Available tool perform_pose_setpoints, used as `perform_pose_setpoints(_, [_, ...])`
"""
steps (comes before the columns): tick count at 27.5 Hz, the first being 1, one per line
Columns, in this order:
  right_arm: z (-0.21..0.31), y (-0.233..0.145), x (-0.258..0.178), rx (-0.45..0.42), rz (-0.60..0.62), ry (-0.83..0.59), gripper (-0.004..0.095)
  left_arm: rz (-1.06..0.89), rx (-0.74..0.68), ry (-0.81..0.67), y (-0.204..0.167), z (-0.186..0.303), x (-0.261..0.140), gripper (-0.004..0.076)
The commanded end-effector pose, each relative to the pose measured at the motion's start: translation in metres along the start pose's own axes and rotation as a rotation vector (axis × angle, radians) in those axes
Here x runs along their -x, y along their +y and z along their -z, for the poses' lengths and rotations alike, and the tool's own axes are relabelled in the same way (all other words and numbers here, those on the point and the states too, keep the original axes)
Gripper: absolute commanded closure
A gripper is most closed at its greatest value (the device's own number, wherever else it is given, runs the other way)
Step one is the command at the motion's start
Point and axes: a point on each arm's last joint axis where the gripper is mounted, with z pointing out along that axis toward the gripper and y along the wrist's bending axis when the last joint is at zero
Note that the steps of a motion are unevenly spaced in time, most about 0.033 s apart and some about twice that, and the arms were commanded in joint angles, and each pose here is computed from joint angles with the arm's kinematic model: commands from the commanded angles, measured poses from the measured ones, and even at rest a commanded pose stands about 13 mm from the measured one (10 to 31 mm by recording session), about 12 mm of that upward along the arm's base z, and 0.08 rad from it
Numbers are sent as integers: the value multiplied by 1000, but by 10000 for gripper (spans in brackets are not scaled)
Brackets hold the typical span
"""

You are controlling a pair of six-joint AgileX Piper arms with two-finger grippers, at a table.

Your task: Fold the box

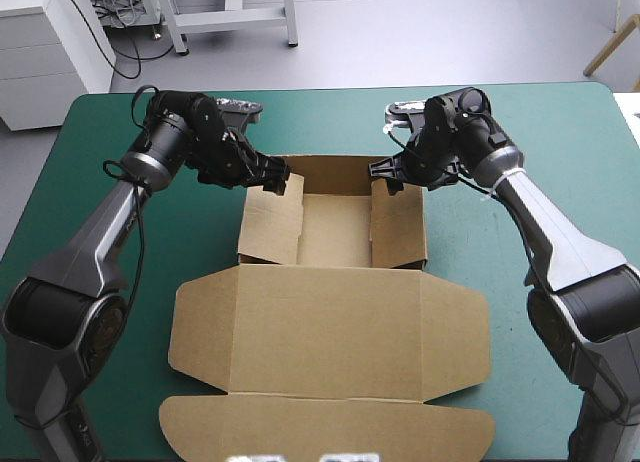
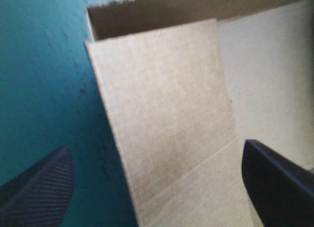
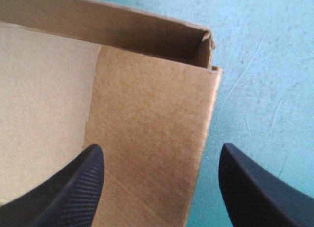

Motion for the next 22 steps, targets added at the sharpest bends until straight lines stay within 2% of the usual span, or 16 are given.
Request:
perform_pose_setpoints(1, [53,0,5,17,16,-154,287,-29,-36,-152,-13,64,10,71])
perform_pose_setpoints(4, [68,-1,3,16,29,-186,287,-52,-52,-292,-21,104,20,94])
perform_pose_setpoints(7, [78,-1,1,19,30,-207,287,-71,-67,-415,-26,139,25,213])
perform_pose_setpoints(9, [85,-2,-1,15,32,-224,287,-84,-78,-495,-30,163,23,349])
perform_pose_setpoints(13, [89,-2,-2,11,33,-234,287,-152,-70,-588,-34,199,12,736])
perform_pose_setpoints(22, [84,-3,-4,4,25,-216,287,-224,24,-714,-30,261,-31,734])
